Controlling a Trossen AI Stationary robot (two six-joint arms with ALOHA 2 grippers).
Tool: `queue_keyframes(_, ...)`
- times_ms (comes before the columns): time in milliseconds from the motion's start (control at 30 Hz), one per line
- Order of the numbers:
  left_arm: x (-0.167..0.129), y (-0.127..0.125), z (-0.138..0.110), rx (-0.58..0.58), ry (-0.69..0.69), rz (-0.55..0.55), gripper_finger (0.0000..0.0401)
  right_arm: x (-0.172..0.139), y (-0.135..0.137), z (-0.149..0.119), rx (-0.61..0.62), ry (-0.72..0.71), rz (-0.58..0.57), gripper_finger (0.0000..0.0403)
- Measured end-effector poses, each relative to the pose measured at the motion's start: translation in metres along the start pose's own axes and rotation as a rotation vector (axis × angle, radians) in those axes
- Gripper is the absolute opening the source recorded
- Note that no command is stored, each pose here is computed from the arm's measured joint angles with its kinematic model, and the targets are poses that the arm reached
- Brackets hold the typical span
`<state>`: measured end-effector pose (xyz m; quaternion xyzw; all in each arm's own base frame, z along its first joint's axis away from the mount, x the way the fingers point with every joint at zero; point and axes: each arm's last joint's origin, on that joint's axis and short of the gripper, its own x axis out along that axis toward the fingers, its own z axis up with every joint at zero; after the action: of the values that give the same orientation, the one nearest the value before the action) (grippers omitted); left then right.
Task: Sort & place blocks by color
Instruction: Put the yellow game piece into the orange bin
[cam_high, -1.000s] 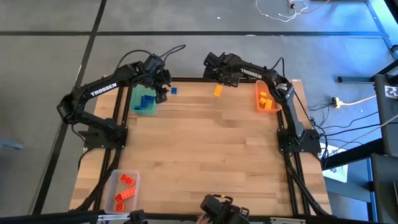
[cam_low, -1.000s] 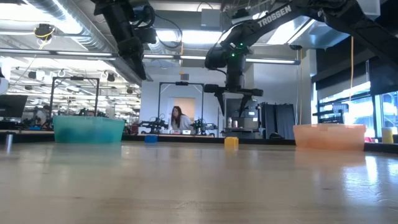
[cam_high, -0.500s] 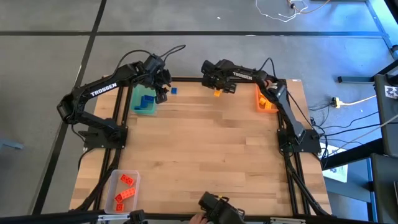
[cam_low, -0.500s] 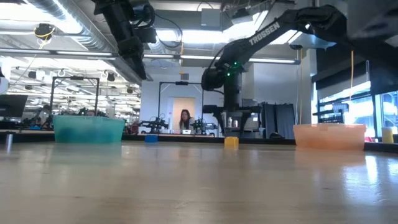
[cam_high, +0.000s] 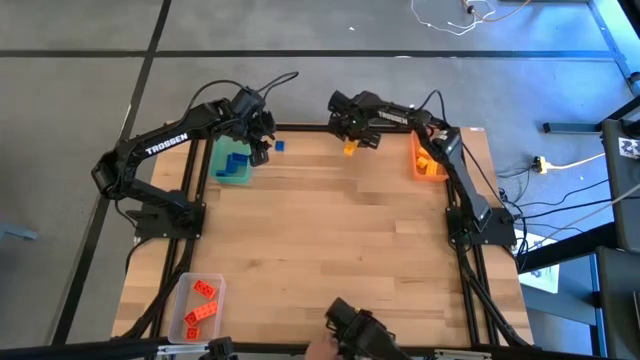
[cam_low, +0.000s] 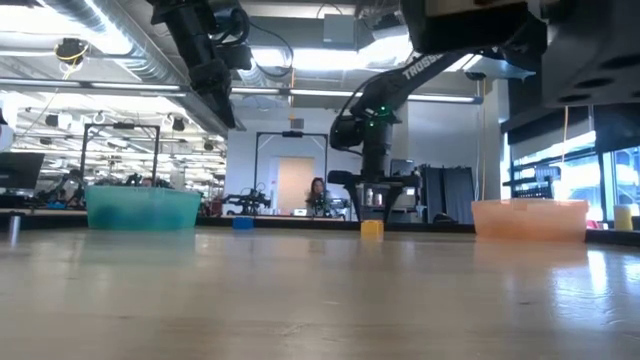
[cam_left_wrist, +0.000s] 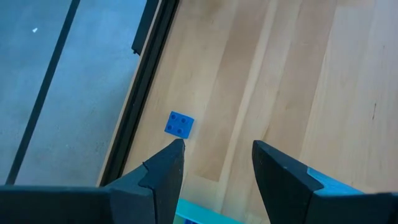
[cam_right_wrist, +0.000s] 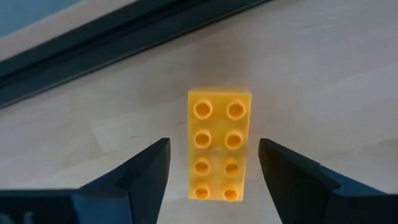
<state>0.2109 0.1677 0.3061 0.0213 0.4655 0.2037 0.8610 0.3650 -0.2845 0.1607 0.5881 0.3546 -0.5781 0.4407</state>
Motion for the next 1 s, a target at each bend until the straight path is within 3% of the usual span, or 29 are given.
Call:
queue_keyframes(167,0.000,0.000,0.000,0.000,0.000,0.000,0.0181,0.000,-0.005,0.012,0.026,0.017,-0.002,0.0245)
queue_keyframes(467,0.000,0.002,0.005,0.000,-0.049,0.022,0.0181,0.022,-0.006,0.025,0.002,0.225,0.047,0.0245)
queue_keyframes(733,0.000,0.003,0.007,0.001,-0.069,0.031,0.0181,0.028,-0.008,0.026,-0.010,0.241,0.037,0.0243)
queue_keyframes(833,0.000,0.003,0.007,0.001,-0.069,0.031,0.0181,0.028,-0.008,0.026,-0.030,0.242,0.035,0.0221)
queue_keyframes(1000,0.000,0.003,0.007,0.001,-0.068,0.031,0.0181,0.029,-0.009,0.026,-0.054,0.245,0.028,0.0139)
